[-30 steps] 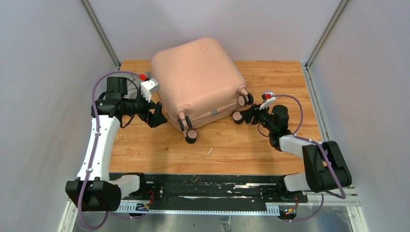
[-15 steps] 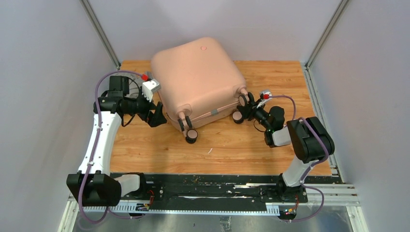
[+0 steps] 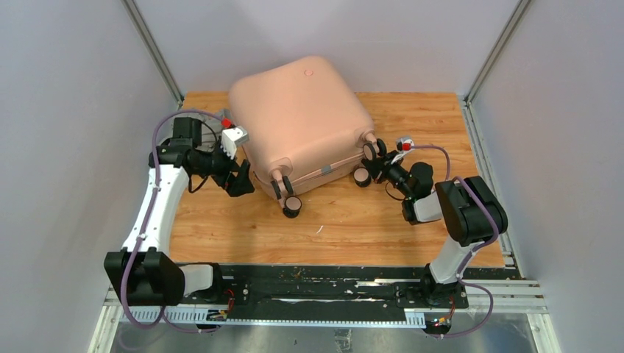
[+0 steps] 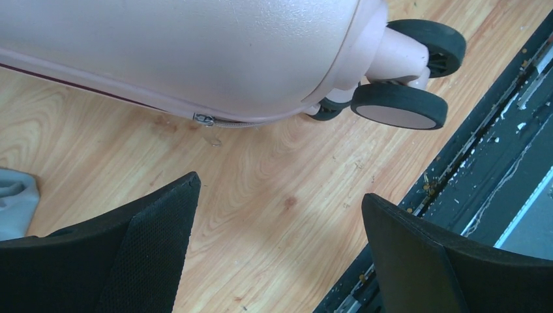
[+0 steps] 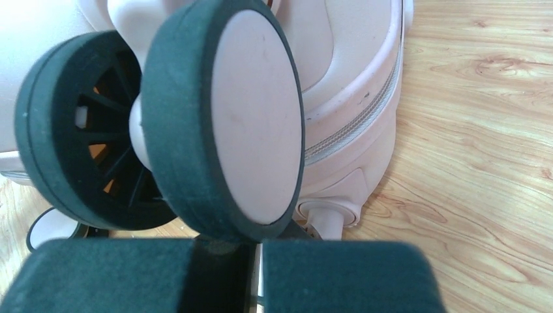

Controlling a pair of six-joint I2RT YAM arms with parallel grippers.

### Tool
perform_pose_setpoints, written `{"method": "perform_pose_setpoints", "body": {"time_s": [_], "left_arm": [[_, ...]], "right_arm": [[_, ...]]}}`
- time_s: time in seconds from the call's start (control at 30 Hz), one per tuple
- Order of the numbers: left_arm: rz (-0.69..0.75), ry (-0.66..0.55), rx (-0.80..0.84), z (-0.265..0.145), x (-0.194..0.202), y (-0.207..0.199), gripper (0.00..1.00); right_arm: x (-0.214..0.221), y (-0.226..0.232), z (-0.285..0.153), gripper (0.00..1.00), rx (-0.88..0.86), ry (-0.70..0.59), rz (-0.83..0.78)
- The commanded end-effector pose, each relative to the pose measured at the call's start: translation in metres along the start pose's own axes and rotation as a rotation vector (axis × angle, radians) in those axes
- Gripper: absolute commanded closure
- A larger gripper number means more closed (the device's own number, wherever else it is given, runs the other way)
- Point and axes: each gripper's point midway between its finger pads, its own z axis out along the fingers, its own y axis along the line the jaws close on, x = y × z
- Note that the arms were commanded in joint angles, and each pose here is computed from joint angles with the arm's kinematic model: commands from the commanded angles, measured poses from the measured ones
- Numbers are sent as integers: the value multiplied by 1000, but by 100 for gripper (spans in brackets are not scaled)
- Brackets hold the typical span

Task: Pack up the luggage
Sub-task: Zip the luggage at the center of the board.

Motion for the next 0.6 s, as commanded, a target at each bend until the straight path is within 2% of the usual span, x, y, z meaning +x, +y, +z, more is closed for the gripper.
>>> {"method": "perform_pose_setpoints", "body": {"time_s": [0.0, 0.57], "left_arm": [[4, 41, 42, 13, 8, 2, 0], [61, -3, 107, 57, -19, -2, 0]], "right_arm": [[-37, 16, 7, 100, -74, -92, -43], [-14, 72, 5, 100, -89, -68, -69]]}}
